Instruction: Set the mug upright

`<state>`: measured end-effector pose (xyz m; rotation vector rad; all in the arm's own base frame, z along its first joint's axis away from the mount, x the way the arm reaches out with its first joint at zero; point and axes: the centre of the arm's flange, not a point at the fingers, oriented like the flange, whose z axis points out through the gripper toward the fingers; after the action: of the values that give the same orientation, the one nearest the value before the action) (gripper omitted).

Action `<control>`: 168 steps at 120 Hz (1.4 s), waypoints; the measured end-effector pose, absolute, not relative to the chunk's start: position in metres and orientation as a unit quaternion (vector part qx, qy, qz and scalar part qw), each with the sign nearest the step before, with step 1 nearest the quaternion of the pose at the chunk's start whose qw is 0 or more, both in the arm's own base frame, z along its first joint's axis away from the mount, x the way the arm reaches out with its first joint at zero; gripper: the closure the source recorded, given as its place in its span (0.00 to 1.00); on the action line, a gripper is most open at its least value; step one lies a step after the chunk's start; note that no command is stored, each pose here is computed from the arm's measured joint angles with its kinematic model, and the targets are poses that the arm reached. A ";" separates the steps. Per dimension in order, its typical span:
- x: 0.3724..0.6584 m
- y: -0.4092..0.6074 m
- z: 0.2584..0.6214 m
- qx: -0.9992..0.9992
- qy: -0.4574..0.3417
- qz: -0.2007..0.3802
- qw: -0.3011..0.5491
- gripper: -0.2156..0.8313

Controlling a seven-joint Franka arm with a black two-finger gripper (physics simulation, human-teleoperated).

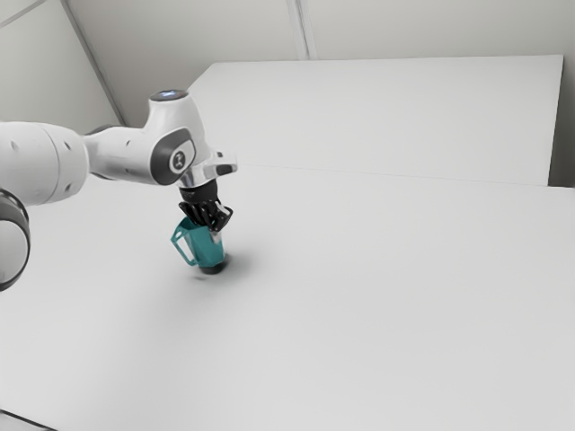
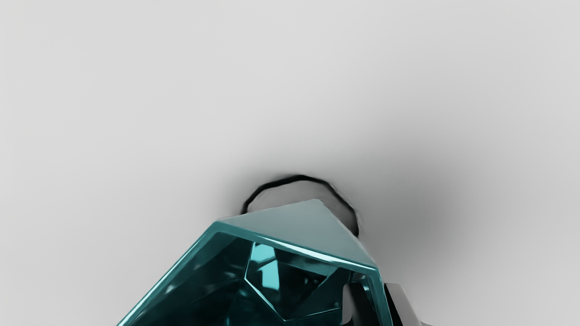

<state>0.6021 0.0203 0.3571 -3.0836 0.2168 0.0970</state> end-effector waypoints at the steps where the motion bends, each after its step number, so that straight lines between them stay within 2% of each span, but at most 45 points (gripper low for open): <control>1: 0.602 0.020 0.356 -0.997 0.069 0.032 0.026 0.93; 60: 0.605 0.016 0.333 -0.997 0.024 0.044 0.057 0.93; 65: 0.605 0.016 0.330 -0.997 0.021 0.045 0.057 0.89; 88: 0.605 0.013 0.330 -0.997 0.011 0.044 0.056 0.52; 109: 0.605 0.013 0.336 -0.998 0.003 0.038 0.055 0.34; 136: 0.603 0.008 0.374 -0.998 -0.003 0.010 0.055 0.25; 168: 0.572 -0.012 0.486 -0.998 -0.003 -0.032 0.046 0.22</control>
<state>0.5720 -0.0115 0.4860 -3.0479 -0.0088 -0.0973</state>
